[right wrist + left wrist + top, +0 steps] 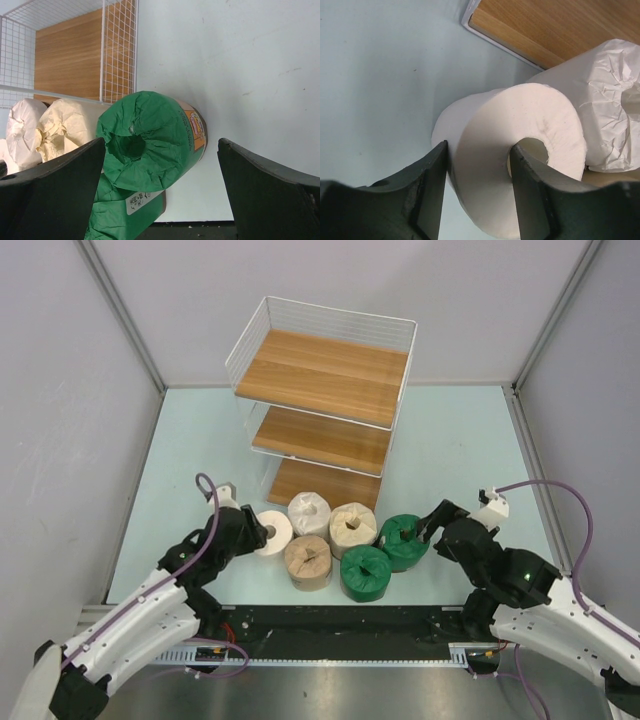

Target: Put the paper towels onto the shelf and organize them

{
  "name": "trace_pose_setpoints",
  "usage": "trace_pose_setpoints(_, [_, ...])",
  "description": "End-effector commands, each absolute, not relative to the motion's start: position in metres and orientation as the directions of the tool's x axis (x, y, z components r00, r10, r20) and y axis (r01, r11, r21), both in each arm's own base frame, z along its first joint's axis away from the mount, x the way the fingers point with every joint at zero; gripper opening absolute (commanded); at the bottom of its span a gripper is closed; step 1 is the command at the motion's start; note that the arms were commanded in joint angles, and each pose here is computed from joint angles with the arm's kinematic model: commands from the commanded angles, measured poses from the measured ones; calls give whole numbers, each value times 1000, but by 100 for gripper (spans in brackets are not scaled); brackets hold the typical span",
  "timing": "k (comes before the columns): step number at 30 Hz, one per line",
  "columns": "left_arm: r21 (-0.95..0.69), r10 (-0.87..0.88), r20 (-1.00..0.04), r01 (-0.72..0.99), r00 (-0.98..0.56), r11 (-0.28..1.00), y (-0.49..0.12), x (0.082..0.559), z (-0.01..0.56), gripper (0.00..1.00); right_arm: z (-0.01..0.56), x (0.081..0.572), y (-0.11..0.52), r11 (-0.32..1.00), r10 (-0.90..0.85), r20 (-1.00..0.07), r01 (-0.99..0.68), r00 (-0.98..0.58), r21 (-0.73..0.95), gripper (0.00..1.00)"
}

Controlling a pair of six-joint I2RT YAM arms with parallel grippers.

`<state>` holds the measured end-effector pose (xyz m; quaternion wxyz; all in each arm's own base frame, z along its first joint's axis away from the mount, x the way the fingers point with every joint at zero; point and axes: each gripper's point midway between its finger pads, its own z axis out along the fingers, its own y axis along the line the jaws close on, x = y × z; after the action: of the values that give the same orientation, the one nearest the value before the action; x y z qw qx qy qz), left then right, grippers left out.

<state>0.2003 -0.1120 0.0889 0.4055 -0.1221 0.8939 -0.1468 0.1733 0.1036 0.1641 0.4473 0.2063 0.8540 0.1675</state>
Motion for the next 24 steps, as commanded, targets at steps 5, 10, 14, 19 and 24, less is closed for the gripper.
trace_pose_setpoints(5, [-437, -398, -728, -69, -558, 897, -103, 192, 177, 49, 162, 175, 97, 844, 532, -697, 234, -481, 483, 100])
trace_pose_setpoints(10, [-471, -417, -744, -33, -522, 882, -94, 179, 227, 50, 162, 176, 98, 842, 535, -695, 233, -480, 487, 100])
trace_pose_setpoints(14, [-519, -429, -762, 60, -485, 853, -97, 169, 280, 50, 162, 176, 98, 840, 539, -693, 235, -479, 490, 100])
trace_pose_setpoints(19, [-585, -451, -779, 246, -435, 773, -114, 156, 337, 50, 161, 176, 100, 838, 541, -690, 233, -482, 494, 100])
trace_pose_setpoints(24, [-601, -497, -796, 360, -345, 713, -117, 150, 402, 50, 159, 175, 102, 841, 534, -688, 229, -491, 490, 100])
